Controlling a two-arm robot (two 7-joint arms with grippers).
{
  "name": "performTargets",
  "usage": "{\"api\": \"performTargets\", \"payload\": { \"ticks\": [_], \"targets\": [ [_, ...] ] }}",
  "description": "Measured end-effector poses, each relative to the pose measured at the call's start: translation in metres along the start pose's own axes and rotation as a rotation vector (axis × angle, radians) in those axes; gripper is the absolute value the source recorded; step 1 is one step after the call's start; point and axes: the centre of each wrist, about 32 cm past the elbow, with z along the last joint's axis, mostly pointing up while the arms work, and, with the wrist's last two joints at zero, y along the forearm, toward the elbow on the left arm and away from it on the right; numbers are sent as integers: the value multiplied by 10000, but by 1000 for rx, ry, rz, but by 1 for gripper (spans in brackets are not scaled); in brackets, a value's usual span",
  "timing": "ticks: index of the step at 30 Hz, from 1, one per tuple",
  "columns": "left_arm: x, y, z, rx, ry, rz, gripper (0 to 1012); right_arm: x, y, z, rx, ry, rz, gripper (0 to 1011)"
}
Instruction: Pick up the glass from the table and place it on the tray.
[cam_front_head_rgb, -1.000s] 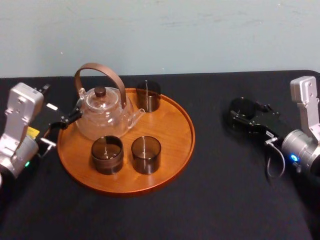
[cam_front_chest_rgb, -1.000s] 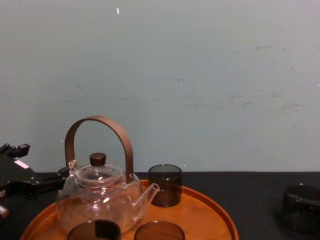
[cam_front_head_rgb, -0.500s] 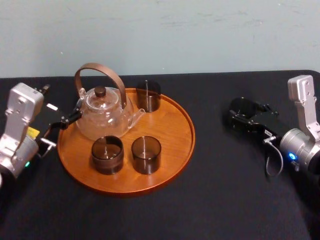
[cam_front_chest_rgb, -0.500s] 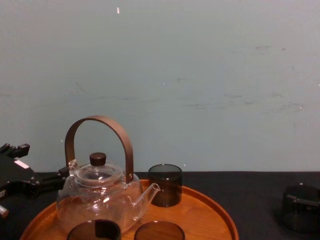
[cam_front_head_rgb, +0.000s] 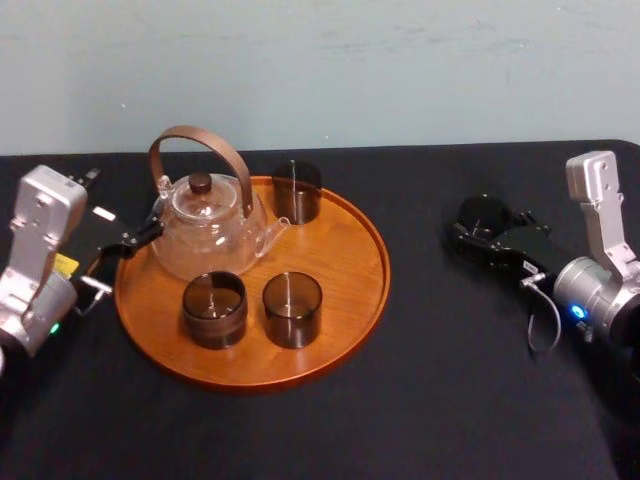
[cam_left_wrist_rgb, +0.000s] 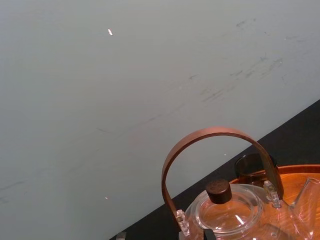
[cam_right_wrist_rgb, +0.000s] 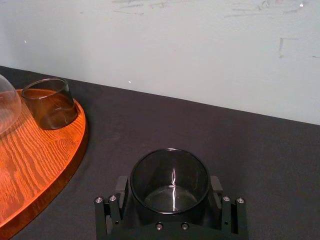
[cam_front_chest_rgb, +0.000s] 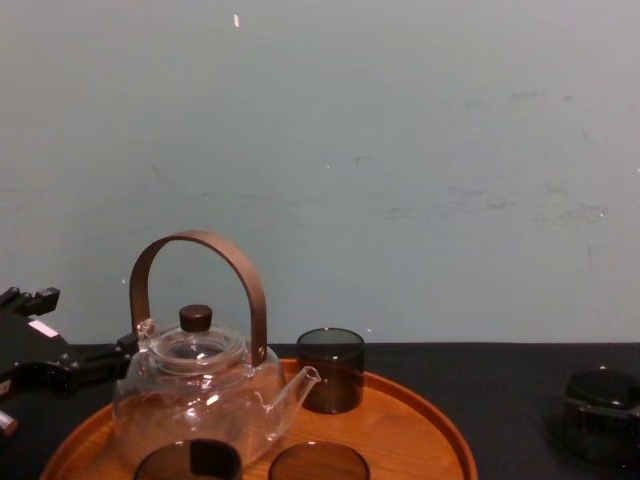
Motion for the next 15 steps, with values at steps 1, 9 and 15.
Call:
{"api": "performTargets", "payload": {
  "ticks": [1,9,15],
  "targets": [
    [0,0,0,0,0,0,1001,0,0,0,0,0,0,1002],
    [0,0,0,0,0,0,1001,0,-2,-1,1,0,0,969],
    [0,0,0,0,0,0,1001,2,-5,-1,2,-1,-1,905]
  ]
}}
